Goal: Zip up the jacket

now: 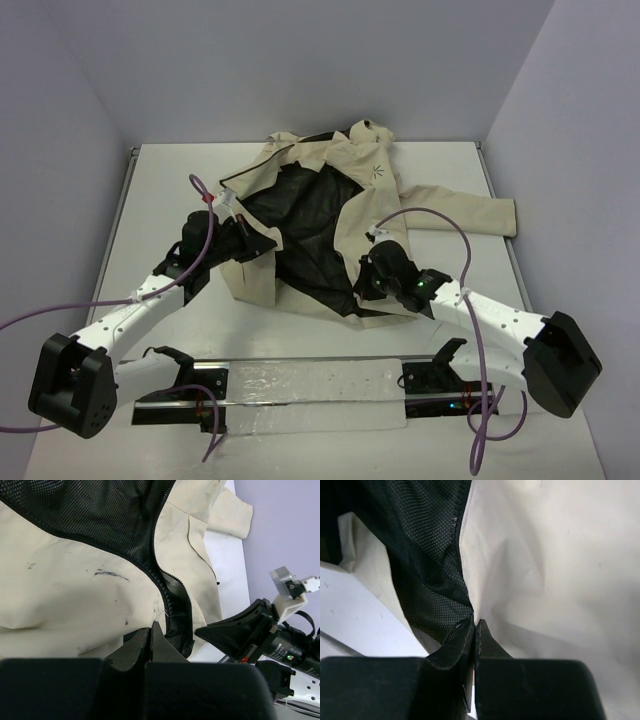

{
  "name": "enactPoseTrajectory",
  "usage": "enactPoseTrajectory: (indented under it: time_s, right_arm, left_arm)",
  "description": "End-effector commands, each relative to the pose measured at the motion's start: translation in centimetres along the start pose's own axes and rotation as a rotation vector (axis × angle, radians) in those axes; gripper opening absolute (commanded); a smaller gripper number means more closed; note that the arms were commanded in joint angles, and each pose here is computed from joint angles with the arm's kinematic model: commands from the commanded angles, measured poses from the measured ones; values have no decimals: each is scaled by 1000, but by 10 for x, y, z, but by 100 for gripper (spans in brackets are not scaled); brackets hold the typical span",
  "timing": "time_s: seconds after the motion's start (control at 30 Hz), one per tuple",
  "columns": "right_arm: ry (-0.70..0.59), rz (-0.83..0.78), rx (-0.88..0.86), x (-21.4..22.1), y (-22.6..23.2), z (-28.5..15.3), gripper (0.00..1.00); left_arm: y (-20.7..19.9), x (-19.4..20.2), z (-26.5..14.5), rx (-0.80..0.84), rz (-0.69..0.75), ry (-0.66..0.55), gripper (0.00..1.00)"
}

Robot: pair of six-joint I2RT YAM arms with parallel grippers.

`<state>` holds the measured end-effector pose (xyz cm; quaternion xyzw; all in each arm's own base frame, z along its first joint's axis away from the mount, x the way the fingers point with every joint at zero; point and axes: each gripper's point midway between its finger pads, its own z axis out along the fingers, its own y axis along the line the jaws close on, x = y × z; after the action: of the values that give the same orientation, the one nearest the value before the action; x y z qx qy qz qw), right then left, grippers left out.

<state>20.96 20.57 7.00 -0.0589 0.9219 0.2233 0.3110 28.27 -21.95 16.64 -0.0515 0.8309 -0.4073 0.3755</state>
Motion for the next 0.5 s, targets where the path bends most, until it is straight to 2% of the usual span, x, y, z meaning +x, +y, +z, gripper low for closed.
enactPoseTrajectory:
  time_s: [0.0, 0.17, 0.47]
  right_arm:
    - [-107, 4, -35, -33, 14, -23, 0]
    - [-127, -10, -46, -41, 18, -37, 0]
    - [-114, -2, -19, -33, 10, -36, 0]
  left_arm:
    - [-16, -14, 0, 60, 25, -36, 0]
    - [-16, -14, 1, 61, 25, -33, 0]
    - [-13, -12, -1, 49, 28, -33, 0]
